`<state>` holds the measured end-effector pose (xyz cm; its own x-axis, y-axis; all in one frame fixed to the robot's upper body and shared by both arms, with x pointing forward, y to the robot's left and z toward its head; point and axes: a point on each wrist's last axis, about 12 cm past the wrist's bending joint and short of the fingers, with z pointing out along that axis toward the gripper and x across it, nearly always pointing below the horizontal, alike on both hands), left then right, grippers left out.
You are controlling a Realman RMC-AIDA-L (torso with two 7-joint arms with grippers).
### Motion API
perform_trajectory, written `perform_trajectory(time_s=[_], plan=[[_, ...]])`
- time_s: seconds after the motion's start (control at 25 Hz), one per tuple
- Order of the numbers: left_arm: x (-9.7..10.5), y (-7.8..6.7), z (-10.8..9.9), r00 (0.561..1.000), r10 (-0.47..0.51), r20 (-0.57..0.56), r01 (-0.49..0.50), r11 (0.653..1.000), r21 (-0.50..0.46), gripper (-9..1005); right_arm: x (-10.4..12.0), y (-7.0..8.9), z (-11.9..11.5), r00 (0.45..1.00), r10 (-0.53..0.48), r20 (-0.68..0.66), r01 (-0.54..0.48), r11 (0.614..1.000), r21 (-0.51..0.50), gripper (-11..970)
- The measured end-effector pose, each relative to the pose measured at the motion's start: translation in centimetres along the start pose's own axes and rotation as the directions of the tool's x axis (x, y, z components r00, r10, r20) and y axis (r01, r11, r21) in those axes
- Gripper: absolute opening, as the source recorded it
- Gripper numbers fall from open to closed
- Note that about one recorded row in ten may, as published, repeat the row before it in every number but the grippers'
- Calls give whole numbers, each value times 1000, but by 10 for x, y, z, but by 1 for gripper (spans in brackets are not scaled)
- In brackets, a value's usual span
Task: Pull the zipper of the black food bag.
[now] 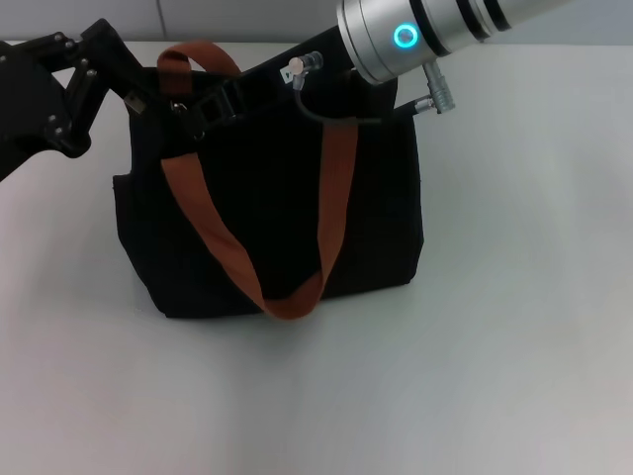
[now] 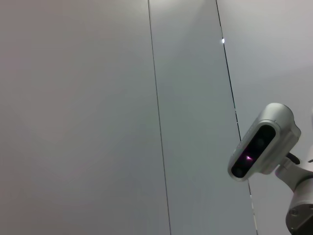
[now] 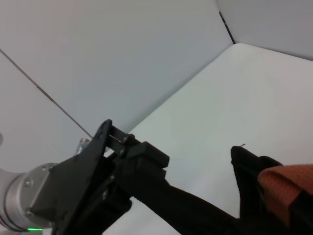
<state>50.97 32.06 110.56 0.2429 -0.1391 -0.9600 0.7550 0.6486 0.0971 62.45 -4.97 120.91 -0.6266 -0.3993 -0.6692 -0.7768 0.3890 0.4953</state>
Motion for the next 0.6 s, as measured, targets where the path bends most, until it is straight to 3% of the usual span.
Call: perform_trajectory(time_s=[0.6], plan=[[0, 3, -2, 1000, 5, -3, -5, 1000, -28, 23, -7, 4, -10, 1000, -3, -19, 4, 996, 89, 7]])
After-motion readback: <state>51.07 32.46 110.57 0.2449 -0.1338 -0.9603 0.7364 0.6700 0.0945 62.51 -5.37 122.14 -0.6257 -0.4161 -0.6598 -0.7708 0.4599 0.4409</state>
